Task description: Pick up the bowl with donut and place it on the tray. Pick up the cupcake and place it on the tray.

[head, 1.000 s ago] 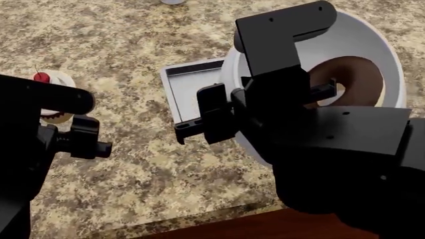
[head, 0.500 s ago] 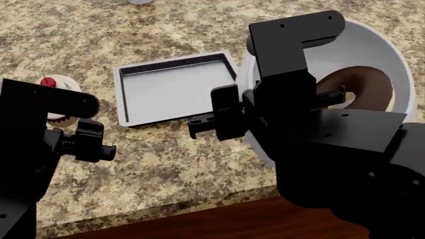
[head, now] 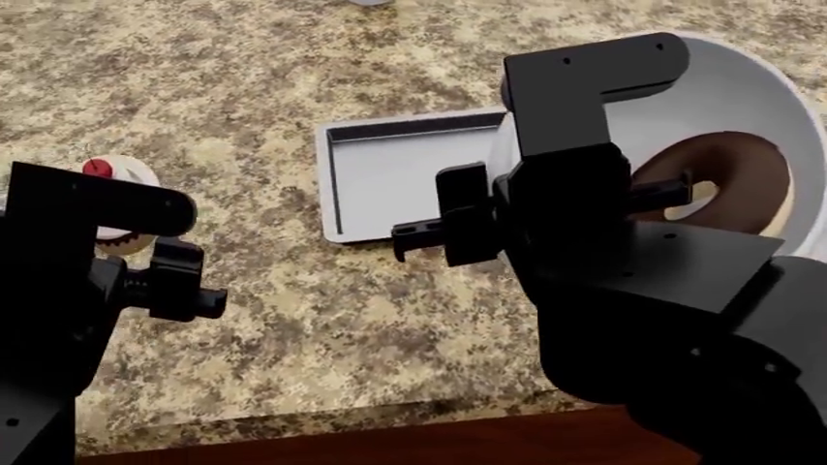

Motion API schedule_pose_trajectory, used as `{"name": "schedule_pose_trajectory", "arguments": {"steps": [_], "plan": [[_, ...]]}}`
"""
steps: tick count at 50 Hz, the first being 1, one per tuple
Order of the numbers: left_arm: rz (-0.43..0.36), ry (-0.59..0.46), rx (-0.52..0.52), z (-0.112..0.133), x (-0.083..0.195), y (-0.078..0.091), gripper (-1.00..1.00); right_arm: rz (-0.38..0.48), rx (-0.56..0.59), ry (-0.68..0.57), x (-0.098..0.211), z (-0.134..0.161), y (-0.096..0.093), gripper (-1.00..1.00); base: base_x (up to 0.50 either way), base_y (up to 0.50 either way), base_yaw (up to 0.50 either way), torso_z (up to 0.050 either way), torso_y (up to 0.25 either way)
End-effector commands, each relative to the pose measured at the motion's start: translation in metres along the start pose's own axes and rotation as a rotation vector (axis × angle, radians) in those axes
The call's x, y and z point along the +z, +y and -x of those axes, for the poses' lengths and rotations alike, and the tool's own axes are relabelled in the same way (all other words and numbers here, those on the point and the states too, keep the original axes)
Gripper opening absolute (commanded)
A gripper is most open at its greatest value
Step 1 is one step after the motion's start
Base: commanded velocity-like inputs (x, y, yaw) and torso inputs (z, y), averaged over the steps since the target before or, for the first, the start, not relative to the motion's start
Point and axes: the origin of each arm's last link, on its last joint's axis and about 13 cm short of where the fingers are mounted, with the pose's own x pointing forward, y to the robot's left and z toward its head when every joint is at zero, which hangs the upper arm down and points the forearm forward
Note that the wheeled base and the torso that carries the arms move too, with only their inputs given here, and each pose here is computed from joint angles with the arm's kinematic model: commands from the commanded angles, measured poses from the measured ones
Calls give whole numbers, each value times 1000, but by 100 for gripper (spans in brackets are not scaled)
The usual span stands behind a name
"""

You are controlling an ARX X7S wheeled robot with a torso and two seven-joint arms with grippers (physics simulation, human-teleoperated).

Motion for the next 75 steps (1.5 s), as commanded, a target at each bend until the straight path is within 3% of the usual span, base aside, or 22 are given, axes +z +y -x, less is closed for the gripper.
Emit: {"name": "schedule_pose_trajectory", "arguments": {"steps": [1,24,39,40,41,55,60,75], "plan": [[32,1,-35,-5,-2,-5,-100,-46,18,-18,9,-4,-4,-100,0,0,500,0,0],[20,-1,-42,-5,-1,-7,-100,-43,132,-27,12,6,0,-100,0,0,500,0,1],[19,3,-45,-7,-3,-9,-100,-55,138,-28,13,8,-1,-100,0,0,500,1,1],[19,4,-47,-7,-4,-10,-100,-10,254,-46,13,16,6,-100,256,-448,0,0,0],[18,4,-49,-7,-4,-11,-100,-16,262,-59,14,17,6,-100,302,-439,0,0,0],[13,-2,-53,-5,-1,-11,-100,-37,285,-87,25,21,8,-100,391,-368,0,0,2],[14,-7,-50,-3,0,-10,-100,-51,245,-87,28,23,6,-100,374,-301,0,2,0],[15,-23,-51,3,5,-7,-100,-72,241,-83,31,24,6,-100,37,-298,0,0,1]]}}
